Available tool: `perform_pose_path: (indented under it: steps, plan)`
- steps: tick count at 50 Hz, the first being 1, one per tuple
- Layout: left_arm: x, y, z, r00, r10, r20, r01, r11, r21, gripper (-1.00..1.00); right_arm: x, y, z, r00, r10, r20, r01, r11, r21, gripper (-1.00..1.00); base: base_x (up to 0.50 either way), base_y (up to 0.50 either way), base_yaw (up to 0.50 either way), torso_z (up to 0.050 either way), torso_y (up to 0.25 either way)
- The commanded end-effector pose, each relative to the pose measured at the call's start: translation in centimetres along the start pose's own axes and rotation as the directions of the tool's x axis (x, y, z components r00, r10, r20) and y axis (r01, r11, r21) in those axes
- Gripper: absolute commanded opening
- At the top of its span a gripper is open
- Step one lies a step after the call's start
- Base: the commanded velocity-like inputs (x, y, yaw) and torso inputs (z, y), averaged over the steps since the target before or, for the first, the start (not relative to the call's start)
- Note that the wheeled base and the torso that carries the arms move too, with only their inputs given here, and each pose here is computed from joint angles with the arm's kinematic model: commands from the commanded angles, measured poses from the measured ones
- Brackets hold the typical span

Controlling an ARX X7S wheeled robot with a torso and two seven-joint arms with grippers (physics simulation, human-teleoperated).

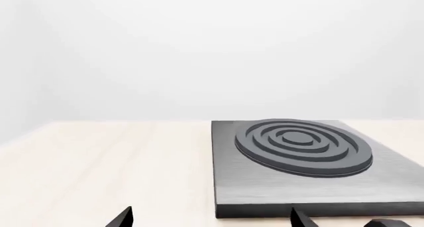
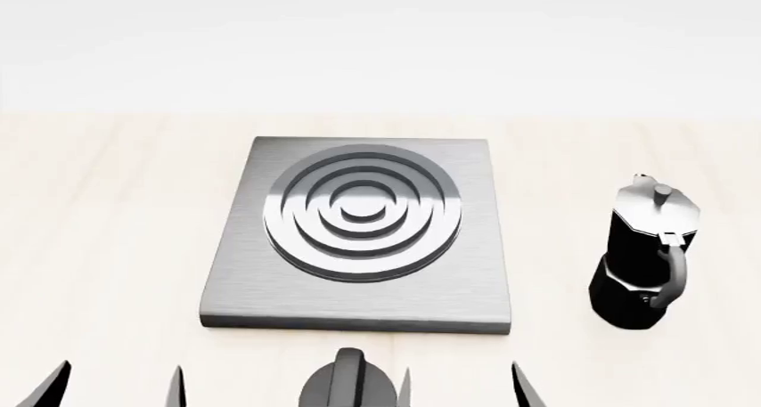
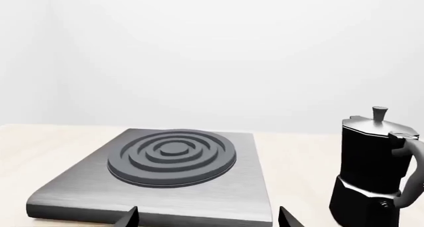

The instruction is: Put the moka pot on the stove.

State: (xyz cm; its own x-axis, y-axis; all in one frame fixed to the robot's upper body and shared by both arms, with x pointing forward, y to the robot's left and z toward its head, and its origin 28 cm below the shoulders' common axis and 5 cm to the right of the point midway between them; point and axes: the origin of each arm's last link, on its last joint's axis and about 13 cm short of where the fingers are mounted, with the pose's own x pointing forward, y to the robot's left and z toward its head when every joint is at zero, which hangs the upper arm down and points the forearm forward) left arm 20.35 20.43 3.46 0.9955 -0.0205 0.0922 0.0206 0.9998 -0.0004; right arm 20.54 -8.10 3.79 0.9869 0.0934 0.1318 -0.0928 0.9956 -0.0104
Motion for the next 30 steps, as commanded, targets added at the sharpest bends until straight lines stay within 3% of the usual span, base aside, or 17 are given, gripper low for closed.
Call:
perform_pose_path:
  steps: [1, 13, 30]
  plan:
    - [-0.5, -0.1, -0.3, 1.0, 0.005, -0.01, -0.005, 1.0, 0.004, 1.0, 0.9, -0.6, 0.4, 1.0, 0.024, 0.002, -0.024, 1.0, -0.009, 1.0, 0.0, 0.0, 0.0, 0.0, 0.0]
    - [-1.0, 0.1, -0.2, 1.0, 0.002, -0.014, -0.002, 1.0, 0.001, 1.0, 4.0, -2.4, 2.8, 0.998, -0.012, 0.068, 0.019, 0.994, -0.103, 1.0, 0.0, 0.0, 0.0, 0.0, 0.0]
    - [-1.1, 0.5, -0.1, 1.0, 0.012, -0.022, -0.011, 1.0, 0.001, 1.0, 6.8, -4.9, 6.1, 0.99, -0.089, 0.109, 0.107, 0.979, -0.176, 1.0, 0.0, 0.0, 0.0, 0.0, 0.0]
